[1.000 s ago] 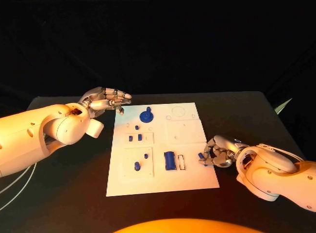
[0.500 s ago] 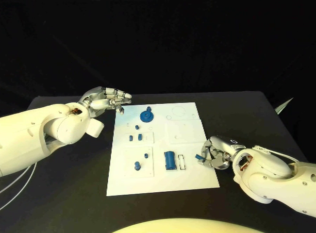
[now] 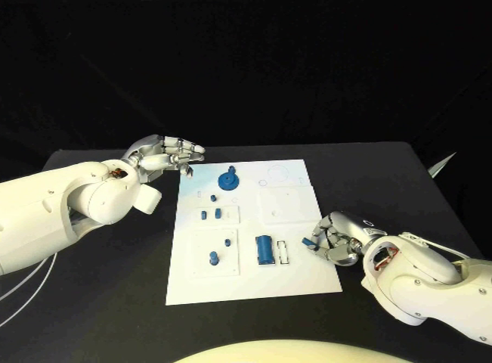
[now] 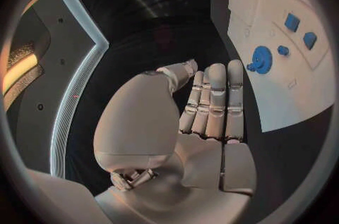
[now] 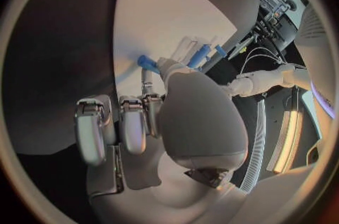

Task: Assemble the parts on the task board

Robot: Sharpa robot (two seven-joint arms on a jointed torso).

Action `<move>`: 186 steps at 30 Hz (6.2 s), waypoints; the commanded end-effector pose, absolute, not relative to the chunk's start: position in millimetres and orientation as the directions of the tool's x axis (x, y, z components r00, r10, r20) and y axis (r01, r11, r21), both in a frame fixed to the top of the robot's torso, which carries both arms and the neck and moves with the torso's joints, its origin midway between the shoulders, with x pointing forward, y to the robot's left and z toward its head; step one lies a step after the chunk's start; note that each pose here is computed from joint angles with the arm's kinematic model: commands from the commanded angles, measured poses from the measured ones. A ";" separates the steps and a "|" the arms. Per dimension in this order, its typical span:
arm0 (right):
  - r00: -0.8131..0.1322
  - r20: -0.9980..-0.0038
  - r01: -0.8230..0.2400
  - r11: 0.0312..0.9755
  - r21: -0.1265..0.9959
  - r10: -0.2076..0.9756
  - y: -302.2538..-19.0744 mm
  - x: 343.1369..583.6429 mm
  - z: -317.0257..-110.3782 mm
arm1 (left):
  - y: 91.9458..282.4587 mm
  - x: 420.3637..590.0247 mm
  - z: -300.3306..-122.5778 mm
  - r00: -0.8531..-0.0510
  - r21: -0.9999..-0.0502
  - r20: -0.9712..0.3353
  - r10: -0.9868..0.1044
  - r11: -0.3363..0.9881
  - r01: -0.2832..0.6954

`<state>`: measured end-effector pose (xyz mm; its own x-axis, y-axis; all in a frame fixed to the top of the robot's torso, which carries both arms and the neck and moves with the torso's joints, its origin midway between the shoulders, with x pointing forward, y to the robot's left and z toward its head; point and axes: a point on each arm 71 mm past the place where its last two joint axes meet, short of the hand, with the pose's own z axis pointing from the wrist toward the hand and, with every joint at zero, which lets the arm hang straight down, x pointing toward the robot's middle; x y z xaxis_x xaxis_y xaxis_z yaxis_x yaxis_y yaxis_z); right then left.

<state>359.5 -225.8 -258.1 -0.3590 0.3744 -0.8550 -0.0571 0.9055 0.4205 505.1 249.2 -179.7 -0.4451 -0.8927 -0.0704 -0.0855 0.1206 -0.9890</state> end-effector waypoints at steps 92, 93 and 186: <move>-0.591 -0.663 0.007 0.825 0.565 0.459 -199.1 349.9 -270.0 | 249.1 504.2 -179.1 -0.462 -0.990 -0.059 -0.885 0.112 -0.089; -0.592 -0.662 0.008 0.826 0.564 0.459 -199.8 349.8 -270.1 | 249.1 504.2 -179.1 -0.462 -0.990 -0.059 -0.885 0.112 -0.089; -0.099 -0.251 -0.055 0.246 0.968 0.963 -234.9 511.7 -223.6 | 240.9 512.6 -211.6 -0.161 -0.998 0.061 -0.985 -0.060 -0.011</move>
<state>514.4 -236.4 -225.5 -0.1491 0.9452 -0.2906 -0.0447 0.2871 0.9569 513.4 241.7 -213.6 -0.2074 -0.9744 0.0867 -0.0370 -0.0807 -0.9960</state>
